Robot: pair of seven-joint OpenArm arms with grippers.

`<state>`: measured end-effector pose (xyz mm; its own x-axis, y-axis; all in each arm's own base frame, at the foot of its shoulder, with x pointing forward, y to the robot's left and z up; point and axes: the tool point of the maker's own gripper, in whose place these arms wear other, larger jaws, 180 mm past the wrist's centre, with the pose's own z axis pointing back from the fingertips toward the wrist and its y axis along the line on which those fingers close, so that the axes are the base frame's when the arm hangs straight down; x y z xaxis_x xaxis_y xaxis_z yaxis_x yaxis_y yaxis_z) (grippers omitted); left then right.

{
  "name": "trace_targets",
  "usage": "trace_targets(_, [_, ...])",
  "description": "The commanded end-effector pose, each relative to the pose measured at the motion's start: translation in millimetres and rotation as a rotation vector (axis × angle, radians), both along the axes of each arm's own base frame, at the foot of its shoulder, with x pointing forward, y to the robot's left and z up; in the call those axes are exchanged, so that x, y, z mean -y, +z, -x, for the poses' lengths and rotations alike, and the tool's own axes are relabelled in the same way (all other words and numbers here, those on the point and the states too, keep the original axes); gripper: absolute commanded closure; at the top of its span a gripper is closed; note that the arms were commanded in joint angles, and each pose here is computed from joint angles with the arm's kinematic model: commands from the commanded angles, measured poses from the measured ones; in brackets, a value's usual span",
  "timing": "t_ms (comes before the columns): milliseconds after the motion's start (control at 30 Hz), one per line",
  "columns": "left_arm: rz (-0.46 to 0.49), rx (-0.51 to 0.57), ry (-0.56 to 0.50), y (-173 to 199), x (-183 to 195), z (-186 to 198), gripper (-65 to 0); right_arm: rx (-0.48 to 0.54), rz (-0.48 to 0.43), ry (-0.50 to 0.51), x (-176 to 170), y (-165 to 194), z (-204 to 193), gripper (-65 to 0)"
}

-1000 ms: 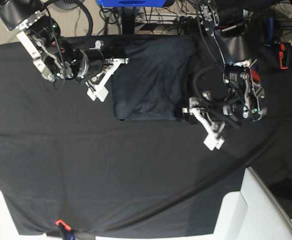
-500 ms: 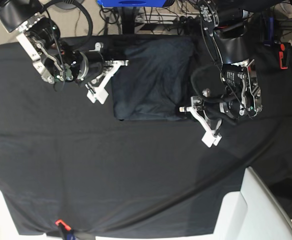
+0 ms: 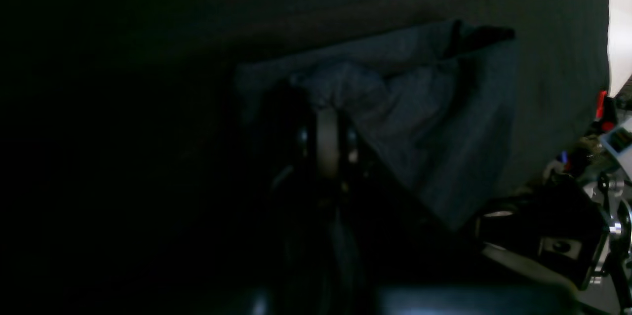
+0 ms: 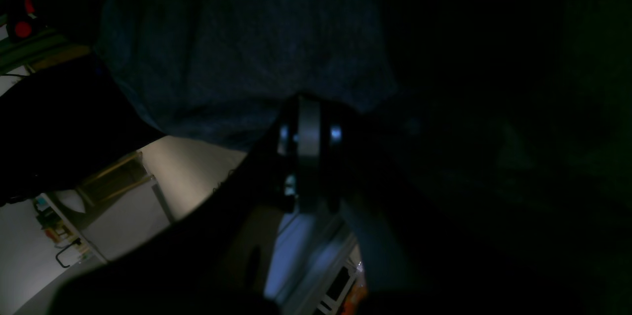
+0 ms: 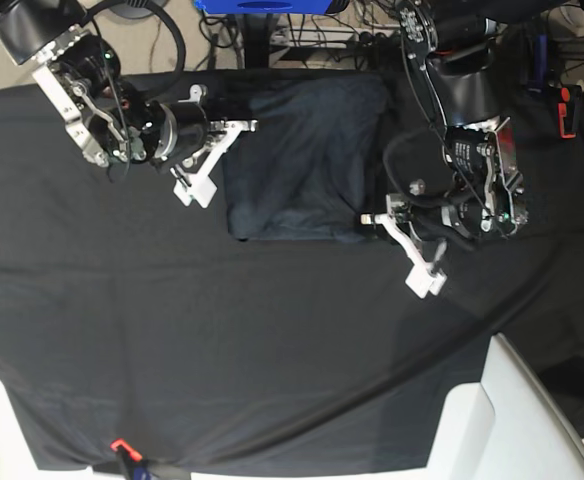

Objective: Fold the T-shirt properly
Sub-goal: 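Lower the left gripper to the stack's side and press it inward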

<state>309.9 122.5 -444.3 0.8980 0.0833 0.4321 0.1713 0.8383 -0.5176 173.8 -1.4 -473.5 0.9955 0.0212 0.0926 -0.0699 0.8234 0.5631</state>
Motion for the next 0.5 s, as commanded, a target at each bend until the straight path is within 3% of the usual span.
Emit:
trace_targets(0, [-0.004,0.074,0.011,19.1,-5.0,-18.0,0.0,0.020,-0.015,-0.003,-1.7,6.2,-6.8,-2.3])
trace_targets(467, [-0.008,0.049,0.042,15.7,-7.8,-14.1,0.0,0.020,-0.015,-0.003,-1.7,6.2,-6.8,-2.3])
